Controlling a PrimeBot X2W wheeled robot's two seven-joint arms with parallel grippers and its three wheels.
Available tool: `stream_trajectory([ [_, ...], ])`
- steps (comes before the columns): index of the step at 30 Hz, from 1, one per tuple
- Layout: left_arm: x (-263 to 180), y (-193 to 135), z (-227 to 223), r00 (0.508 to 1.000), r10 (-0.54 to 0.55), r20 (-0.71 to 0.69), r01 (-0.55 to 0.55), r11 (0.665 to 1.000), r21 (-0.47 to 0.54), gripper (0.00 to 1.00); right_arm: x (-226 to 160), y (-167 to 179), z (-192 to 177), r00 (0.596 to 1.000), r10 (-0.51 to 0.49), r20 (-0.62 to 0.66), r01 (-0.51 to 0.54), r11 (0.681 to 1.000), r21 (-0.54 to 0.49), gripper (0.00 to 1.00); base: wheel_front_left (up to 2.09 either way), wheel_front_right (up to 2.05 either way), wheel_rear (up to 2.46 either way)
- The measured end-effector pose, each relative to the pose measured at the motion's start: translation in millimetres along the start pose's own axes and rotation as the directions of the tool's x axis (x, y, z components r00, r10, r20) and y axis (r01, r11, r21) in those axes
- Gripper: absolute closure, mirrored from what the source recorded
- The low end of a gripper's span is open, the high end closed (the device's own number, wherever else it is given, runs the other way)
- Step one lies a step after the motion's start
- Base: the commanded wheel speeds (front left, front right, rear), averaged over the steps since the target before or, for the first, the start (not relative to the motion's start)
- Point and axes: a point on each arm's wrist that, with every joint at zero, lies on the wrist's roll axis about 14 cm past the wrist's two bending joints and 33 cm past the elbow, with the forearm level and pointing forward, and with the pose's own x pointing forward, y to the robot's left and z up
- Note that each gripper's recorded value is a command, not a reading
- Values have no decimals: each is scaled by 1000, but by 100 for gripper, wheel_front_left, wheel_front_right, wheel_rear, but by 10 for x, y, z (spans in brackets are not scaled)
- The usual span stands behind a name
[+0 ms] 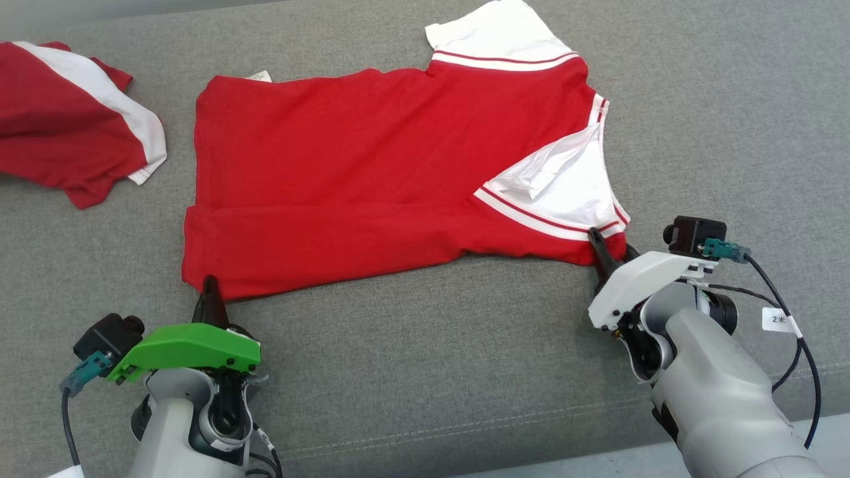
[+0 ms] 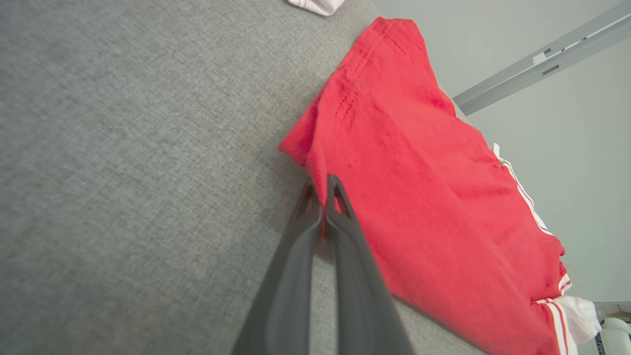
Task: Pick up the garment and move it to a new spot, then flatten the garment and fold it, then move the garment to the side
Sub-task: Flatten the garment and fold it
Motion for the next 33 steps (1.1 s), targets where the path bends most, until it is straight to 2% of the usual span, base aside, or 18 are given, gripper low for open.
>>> stream_trajectory([
  [1,-1,-6,2,1000,-2,1,2,1000,1,100,8,11,18,1000,4,4,-4,1000,-4,100,0,0,0],
  [6,-13,-87,37,999,-27,19,27,1000,3,100,-1,-4,201,998,12,59,-12,1000,12,100,0,0,0],
  [12,-117,-172,-3,997,-68,22,68,998,6,100,-113,-262,513,994,-8,110,8,1000,0,100,0,0,0],
  [17,-284,-173,-158,997,-83,-2,83,996,-8,100,-295,-536,473,994,-50,95,48,999,24,100,0,0,0],
  [21,-437,-99,-331,997,-64,-38,63,998,-22,100,-409,-674,343,993,-83,86,76,994,83,100,0,0,0],
  [28,-605,14,-501,998,-20,-67,19,1000,-18,100,-546,-761,58,991,-120,65,110,983,150,100,0,0,0],
  [32,-614,22,-505,998,-10,-65,9,1000,-15,100,-572,-777,29,989,-128,70,117,983,142,100,0,0,0],
  [33,-616,24,-505,998,-8,-62,7,1000,-13,100,-581,-778,32,988,-130,80,118,983,143,87,0,0,0],
])
